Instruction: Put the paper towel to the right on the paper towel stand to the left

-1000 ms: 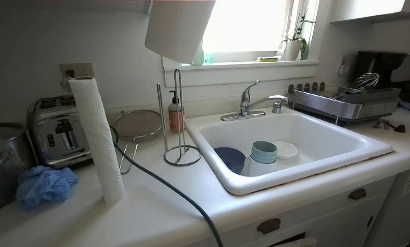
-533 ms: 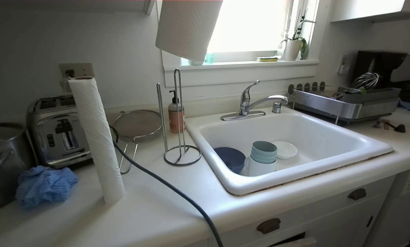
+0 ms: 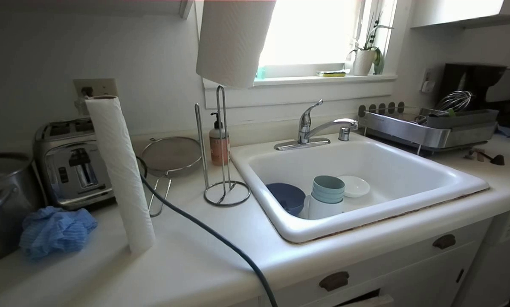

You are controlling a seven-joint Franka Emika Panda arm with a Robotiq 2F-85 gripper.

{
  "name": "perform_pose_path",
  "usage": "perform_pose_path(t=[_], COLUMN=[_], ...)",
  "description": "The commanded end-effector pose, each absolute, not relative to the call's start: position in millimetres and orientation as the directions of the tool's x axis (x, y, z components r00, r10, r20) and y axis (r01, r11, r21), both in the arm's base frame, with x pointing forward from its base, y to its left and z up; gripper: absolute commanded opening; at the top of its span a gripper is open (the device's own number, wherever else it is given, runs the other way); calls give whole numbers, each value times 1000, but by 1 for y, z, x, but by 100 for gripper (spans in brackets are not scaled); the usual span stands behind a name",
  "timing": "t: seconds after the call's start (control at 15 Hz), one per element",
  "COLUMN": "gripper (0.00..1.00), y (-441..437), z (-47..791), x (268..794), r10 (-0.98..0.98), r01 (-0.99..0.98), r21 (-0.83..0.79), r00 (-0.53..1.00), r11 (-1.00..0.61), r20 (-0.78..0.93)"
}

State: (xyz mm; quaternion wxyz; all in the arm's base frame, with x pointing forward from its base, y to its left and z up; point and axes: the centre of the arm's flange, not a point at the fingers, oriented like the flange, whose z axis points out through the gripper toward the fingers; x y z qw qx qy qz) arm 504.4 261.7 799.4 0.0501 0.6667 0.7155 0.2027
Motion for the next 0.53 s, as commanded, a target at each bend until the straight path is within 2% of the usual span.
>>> perform_pose_path(t=[0.0, 0.47], gripper=[4, 4], y=[273, 277], z=[807, 792], x=[516, 524], r10=[976, 975], r01=[921, 925], r21=[387, 379], r00=[-119, -114], r11=[40, 35], r20=[183, 190])
